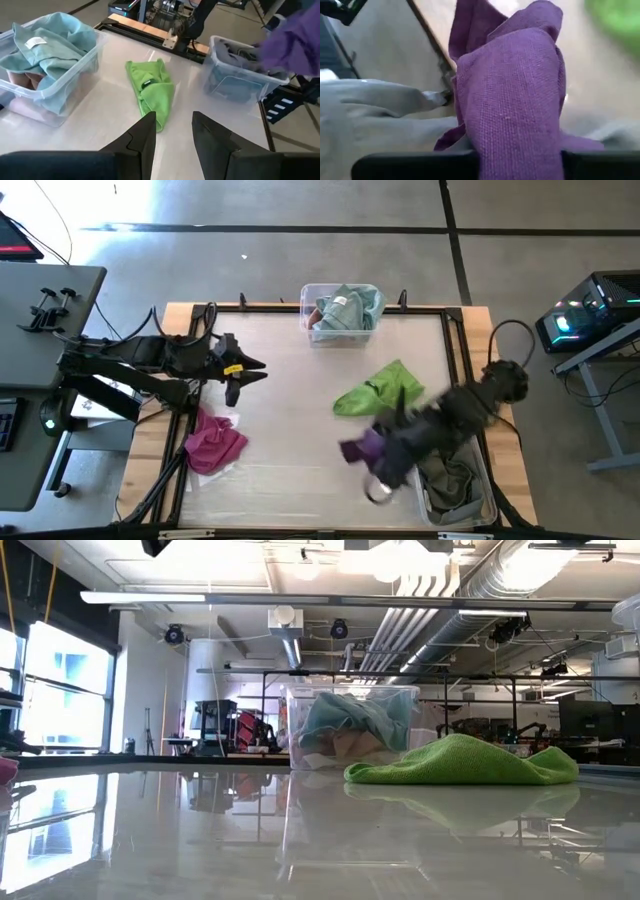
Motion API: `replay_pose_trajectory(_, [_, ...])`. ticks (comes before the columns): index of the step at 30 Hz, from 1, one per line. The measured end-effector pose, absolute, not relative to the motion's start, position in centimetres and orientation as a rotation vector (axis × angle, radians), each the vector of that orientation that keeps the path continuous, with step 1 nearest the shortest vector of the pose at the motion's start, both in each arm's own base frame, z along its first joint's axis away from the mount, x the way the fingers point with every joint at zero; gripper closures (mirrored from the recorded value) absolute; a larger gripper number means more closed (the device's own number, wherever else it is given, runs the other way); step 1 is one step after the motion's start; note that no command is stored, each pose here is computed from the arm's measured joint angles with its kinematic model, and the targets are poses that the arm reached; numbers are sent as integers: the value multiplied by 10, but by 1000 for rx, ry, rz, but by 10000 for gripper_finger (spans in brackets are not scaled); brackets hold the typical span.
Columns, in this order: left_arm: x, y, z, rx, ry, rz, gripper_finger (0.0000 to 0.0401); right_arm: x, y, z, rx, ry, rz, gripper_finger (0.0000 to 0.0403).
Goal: Sort towels by color in basket
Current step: Put the violet towel into the bottom transparent bin
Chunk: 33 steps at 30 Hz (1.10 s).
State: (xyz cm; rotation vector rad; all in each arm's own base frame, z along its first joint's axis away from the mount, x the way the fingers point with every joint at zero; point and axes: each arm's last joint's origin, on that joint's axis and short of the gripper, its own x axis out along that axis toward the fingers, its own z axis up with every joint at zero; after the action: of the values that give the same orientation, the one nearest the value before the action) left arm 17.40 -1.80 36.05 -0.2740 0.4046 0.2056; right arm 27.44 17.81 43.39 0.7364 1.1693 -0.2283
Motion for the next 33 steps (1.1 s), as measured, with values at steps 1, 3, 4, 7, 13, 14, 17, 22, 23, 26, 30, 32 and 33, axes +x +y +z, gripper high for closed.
replay_pose_trajectory(1, [174, -18, 360, -272, 407, 206, 286, 267, 187, 432, 768, 1183, -246, 373])
replay_pose_trajectory(3, [177, -18, 359, -273, 407, 206, 286, 253, 204, 427, 838, 1206, -308, 376])
replay_pose_trajectory(4, [177, -18, 359, -273, 406, 206, 286, 245, 212, 424, 874, 1222, -337, 379])
replay_pose_trajectory(7, [181, -19, 358, -271, 407, 206, 286, 216, 236, 413, 975, 1283, -443, 381])
replay_pose_trajectory(13, [190, -20, 359, -242, 375, 192, 286, 162, 260, 386, 1124, 1266, -739, 376])
replay_pose_trajectory(14, [192, -21, 360, -237, 365, 189, 286, 159, 262, 379, 1101, 1294, -758, 376])
replay_pose_trajectory(17, [198, -22, 360, -216, 344, 180, 286, 158, 255, 361, 1048, 1307, -829, 377])
replay_pose_trajectory(22, [205, -23, 358, -203, 342, 177, 286, 158, 223, 337, 1007, 1283, -962, 377])
replay_pose_trajectory(23, [206, -23, 358, -203, 343, 177, 286, 158, 215, 332, 1010, 1284, -996, 377])
replay_pose_trajectory(26, [209, -23, 356, -202, 350, 176, 286, 156, 193, 322, 1039, 1294, -1051, 377])
replay_pose_trajectory(30, [209, -23, 357, -203, 344, 176, 286, 151, 181, 301, 1103, 1291, -1010, 377])
replay_pose_trajectory(32, [209, -23, 357, -202, 343, 182, 286, 149, 179, 287, 1142, 1290, -970, 377])
replay_pose_trajectory(33, [209, -23, 357, -201, 342, 189, 286, 149, 179, 278, 1163, 1290, -948, 377])
